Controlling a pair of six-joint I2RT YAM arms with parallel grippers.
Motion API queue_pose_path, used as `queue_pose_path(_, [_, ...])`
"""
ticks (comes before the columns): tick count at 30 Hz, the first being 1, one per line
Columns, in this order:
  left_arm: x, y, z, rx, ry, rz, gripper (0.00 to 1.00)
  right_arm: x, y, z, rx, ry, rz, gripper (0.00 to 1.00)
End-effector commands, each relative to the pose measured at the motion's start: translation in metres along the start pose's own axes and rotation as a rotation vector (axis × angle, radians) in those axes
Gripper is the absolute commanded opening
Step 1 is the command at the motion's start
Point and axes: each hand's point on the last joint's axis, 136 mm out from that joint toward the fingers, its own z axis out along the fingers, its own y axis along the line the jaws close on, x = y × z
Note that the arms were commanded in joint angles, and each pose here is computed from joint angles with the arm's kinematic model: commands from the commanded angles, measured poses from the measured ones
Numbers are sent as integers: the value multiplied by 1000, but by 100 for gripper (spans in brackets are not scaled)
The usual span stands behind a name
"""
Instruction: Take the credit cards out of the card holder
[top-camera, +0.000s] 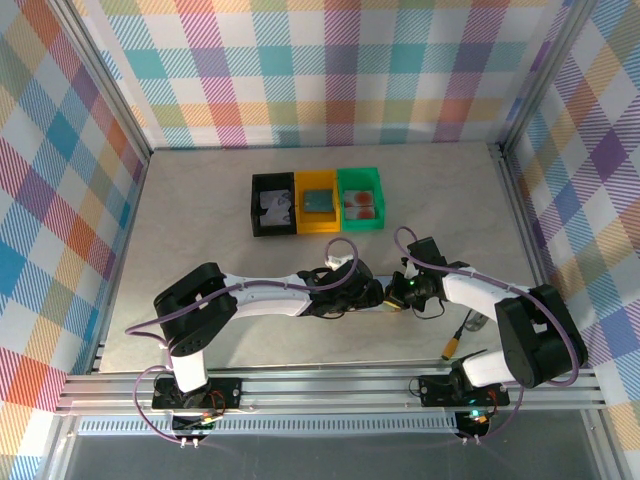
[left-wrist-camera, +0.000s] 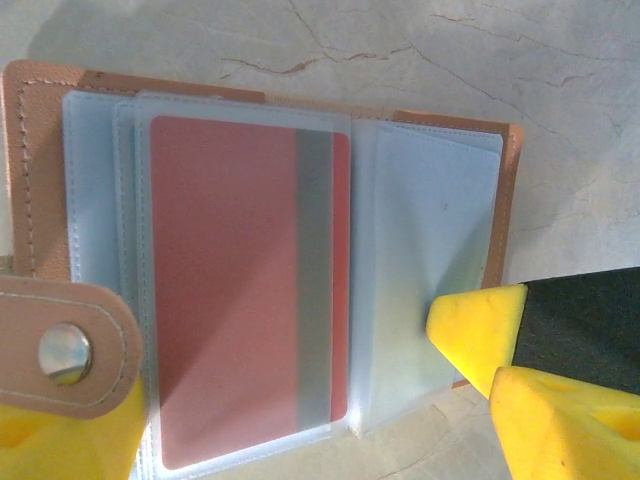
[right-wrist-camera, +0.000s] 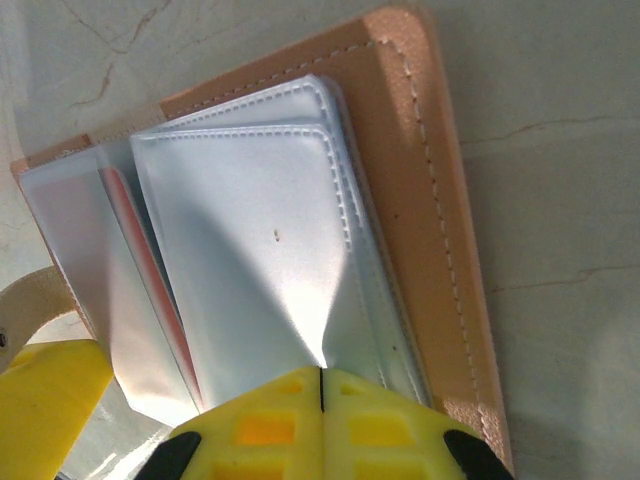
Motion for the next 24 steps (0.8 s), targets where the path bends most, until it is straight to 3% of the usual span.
queue_pose_path(1, [0,-15,2,44,2,2,89,4,0,0,-16,10,13,0])
queue_pose_path(24, [-15,-49,-24,186,-35,-36,89,6,-2,1,-19,12,14,0])
